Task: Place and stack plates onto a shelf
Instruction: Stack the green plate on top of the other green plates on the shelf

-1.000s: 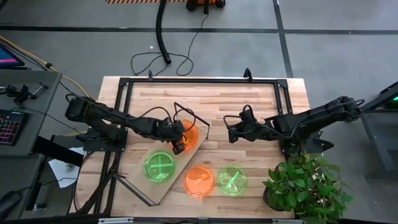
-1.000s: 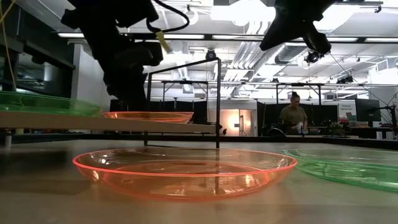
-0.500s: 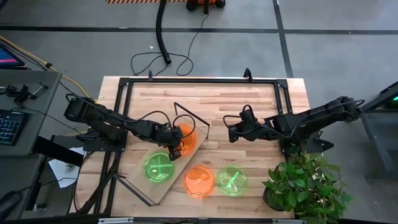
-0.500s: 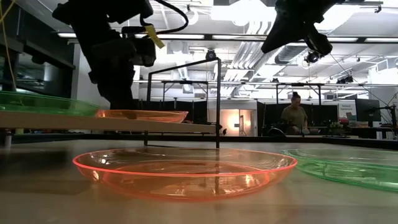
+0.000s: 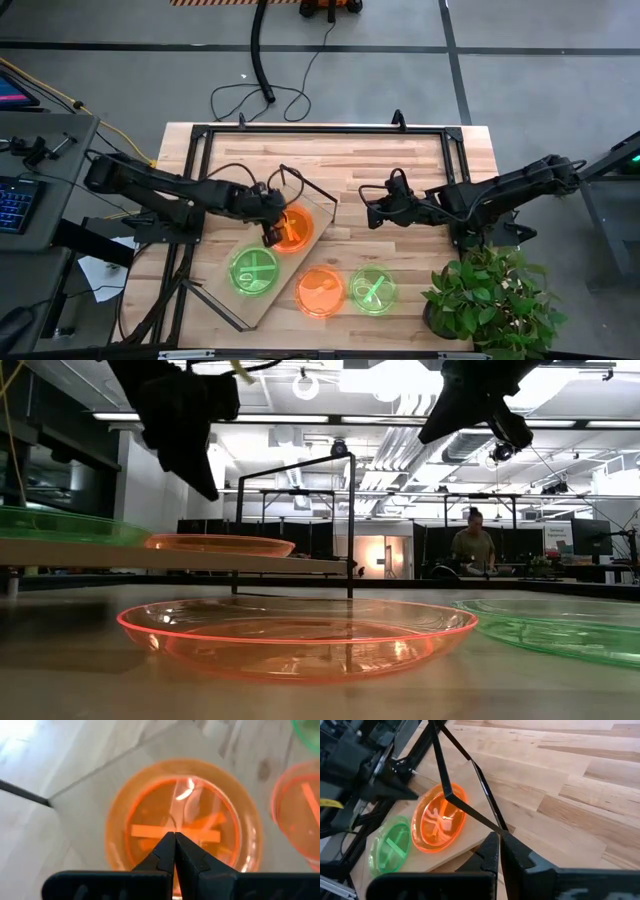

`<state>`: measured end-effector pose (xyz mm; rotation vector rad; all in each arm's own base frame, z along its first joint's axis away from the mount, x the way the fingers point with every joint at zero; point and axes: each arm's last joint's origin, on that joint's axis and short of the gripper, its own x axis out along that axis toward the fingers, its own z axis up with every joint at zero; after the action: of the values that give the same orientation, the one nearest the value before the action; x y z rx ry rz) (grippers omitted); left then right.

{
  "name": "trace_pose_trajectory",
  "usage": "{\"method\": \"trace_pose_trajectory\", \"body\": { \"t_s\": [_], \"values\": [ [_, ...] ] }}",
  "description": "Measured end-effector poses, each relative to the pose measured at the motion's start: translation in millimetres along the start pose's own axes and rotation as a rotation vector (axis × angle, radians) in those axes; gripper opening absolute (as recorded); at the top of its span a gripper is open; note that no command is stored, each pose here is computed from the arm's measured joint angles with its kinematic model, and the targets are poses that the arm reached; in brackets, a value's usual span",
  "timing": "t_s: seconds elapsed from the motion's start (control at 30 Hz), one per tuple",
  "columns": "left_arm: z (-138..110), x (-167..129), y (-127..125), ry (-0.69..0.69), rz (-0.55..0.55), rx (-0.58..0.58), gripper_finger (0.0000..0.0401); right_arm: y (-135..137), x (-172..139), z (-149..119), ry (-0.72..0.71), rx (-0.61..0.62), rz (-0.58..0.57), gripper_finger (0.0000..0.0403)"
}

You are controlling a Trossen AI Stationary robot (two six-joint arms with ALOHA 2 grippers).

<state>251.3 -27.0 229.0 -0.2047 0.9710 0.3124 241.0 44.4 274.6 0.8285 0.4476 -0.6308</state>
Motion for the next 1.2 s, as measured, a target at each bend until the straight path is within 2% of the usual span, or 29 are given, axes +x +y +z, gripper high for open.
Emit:
{"method": "trace_pose_trajectory", "body": {
  "t_s": [0.07, 0.17, 0.33, 0.5, 0.67, 0.8, 0.93, 1.07, 1.2],
  "values": [
    [4, -4, 3, -0.032, -0.018, -0.016, 0.0000, 2, 0, 0, 0.007, 0.006, 0.024, 0.0000],
    [10, -17, 1, -0.113, -0.127, 0.013, 0.0000, 6, 0, 0, 0.066, -0.015, 0.090, 0.0000],
    [14, -43, -4, -0.347, -0.302, 0.024, 0.0000, 9, -1, -4, 0.213, -0.026, 0.167, 0.0001],
    [0, -59, 3, -0.574, -0.467, -0.091, 0.0000, 10, -3, -10, 0.343, -0.063, 0.227, 0.0021],
    [-14, -74, 14, -0.796, -0.617, -0.214, 0.0000, 10, -5, -23, 0.484, -0.129, 0.240, 0.0079],
    [-20, -84, 23, -0.889, -0.600, -0.284, 0.0000, 13, 4, -37, 0.579, -0.202, 0.258, 0.0142],
    [-20, -88, 28, -0.932, -0.532, -0.335, 0.0000, 24, 27, -51, 0.626, -0.273, 0.350, 0.0193],
    [-20, -87, 29, -0.950, -0.473, -0.362, 0.0000, 32, 56, -67, 0.614, -0.343, 0.427, 0.0214],
    [-20, -88, 29, -0.955, -0.488, -0.384, 0.0000, 34, 81, -83, 0.608, -0.352, 0.437, 0.0215]
  ]
}}
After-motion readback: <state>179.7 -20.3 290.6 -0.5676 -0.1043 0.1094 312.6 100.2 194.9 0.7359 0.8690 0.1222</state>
